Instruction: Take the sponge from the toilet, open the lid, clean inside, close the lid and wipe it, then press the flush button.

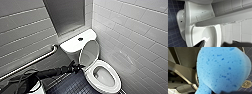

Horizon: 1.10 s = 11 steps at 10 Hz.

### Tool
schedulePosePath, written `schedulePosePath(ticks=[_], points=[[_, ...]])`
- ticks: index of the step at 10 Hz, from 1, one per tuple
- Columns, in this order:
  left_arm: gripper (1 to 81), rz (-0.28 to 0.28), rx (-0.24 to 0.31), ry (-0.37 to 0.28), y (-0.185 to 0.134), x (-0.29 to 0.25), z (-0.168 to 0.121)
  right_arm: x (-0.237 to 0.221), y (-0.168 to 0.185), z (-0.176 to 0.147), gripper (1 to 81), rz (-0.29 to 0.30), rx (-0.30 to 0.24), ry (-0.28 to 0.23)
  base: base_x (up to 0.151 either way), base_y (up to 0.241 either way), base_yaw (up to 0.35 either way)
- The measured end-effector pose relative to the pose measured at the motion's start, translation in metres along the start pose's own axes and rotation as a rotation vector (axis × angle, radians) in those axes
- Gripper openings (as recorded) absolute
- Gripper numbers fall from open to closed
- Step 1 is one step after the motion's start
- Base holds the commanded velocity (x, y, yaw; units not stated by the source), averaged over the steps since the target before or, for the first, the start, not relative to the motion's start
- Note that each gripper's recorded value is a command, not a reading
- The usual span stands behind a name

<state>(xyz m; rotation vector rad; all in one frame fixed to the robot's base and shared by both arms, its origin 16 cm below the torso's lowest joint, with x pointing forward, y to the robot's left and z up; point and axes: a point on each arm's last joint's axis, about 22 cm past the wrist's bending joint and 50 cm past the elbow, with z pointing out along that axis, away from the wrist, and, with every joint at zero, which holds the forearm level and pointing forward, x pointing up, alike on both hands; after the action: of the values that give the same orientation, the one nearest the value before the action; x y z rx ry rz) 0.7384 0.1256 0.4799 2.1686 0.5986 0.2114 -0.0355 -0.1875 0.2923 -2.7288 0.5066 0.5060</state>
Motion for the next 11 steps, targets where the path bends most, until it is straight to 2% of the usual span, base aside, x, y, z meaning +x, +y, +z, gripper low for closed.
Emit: schedulePosePath(ticks=[3, 5, 7, 8, 9, 11], points=[[81.1, -0.012, 0.054, 0.067, -0.035, 0.035, -0.037, 0.0, 0.0, 0.0, 1.0, -0.002, 0.0, 0.0, 0.0, 0.0, 0.0], [81.1, -0.037, 0.069, 0.112, -0.042, 0.056, -0.048, 0.0, 0.0, 0.0, 1.0, -0.002, 0.0, 0.0, 0.0, 0.0, 0.0], [81.1, -0.072, 0.047, 0.23, -0.04, 0.093, -0.063, 0.0, 0.0, 0.0, 1.0, -0.002, 0.0, 0.0, 0.0, 0.0, 0.0], [81.1, -0.071, 0.042, 0.271, -0.038, 0.108, -0.067, 0.0, 0.0, 0.0, 1.0, -0.002, 0.0, -0.001, 0.0, 0.0, 0.0], [81.1, -0.071, 0.039, 0.287, -0.035, 0.114, -0.065, 0.0, 0.0, 0.0, 1.0, -0.002, 0.0, -0.002, 0.0, 0.0, 0.0], [81.1, -0.07, 0.014, 0.255, -0.016, 0.099, -0.038, -0.001, 0.0, 0.0, 1.0, -0.002, 0.0, -0.003, 0.0, 0.0, 0.0]])
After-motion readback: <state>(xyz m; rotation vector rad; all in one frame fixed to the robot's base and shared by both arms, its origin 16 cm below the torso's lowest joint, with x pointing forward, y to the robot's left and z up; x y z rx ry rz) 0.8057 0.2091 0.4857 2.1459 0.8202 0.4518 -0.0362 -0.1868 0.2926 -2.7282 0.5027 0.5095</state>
